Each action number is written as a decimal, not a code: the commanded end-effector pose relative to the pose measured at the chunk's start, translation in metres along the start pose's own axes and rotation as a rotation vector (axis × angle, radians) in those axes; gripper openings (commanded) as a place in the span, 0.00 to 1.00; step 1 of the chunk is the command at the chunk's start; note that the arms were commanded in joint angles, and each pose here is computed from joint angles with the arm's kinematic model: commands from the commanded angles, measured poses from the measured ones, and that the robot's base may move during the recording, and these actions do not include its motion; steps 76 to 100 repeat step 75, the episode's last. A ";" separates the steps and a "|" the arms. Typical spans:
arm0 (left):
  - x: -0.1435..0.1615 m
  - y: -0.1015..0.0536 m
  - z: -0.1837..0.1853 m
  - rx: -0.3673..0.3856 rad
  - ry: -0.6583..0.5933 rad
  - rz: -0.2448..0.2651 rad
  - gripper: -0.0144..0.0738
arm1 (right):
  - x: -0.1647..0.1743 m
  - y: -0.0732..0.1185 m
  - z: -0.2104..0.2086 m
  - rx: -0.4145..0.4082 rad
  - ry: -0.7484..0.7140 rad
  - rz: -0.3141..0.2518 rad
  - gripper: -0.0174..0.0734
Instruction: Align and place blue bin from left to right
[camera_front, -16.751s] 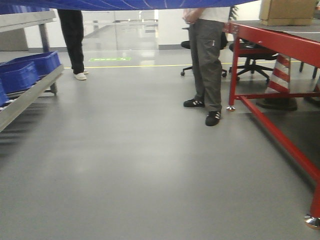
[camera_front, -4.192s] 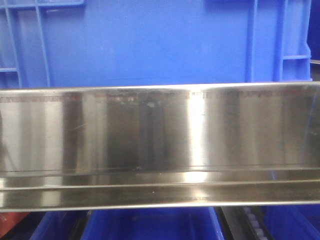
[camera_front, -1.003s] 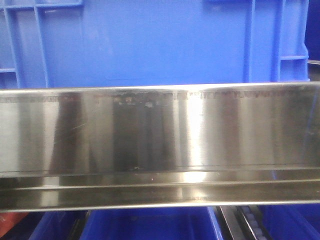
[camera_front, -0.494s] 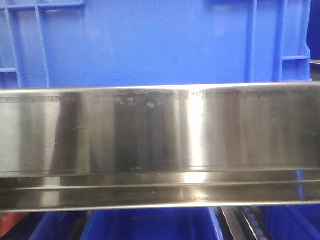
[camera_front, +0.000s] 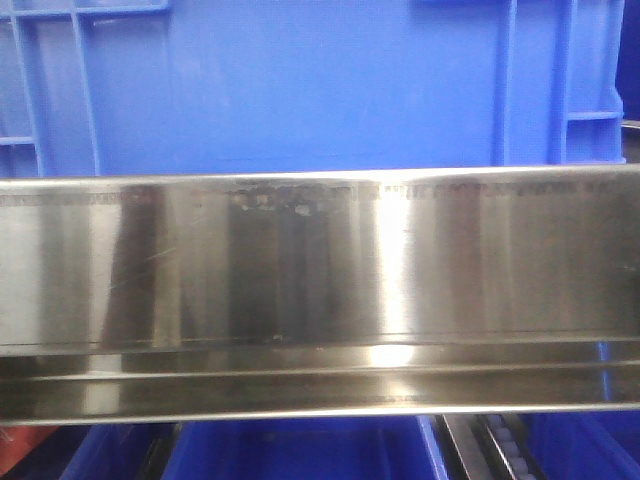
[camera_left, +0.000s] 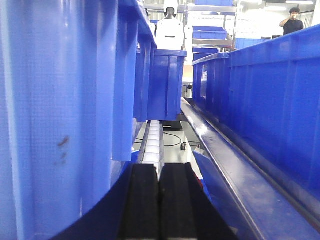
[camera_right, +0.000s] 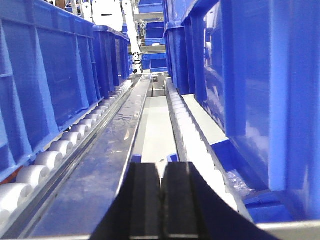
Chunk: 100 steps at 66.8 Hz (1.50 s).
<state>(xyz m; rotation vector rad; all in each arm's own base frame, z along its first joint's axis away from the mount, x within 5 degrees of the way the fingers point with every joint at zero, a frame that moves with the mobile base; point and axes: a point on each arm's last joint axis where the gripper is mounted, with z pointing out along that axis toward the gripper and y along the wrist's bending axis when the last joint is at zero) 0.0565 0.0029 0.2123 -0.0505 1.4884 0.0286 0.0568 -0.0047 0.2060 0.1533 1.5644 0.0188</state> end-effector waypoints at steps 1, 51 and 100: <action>-0.003 0.000 0.000 -0.004 -0.024 0.001 0.04 | -0.003 0.000 -0.001 0.003 -0.036 -0.004 0.12; -0.003 0.000 0.000 -0.004 -0.024 0.001 0.04 | -0.003 0.000 -0.001 0.003 -0.036 -0.004 0.12; -0.003 0.000 0.000 -0.004 -0.024 0.001 0.04 | -0.003 0.000 -0.001 0.003 -0.036 -0.004 0.12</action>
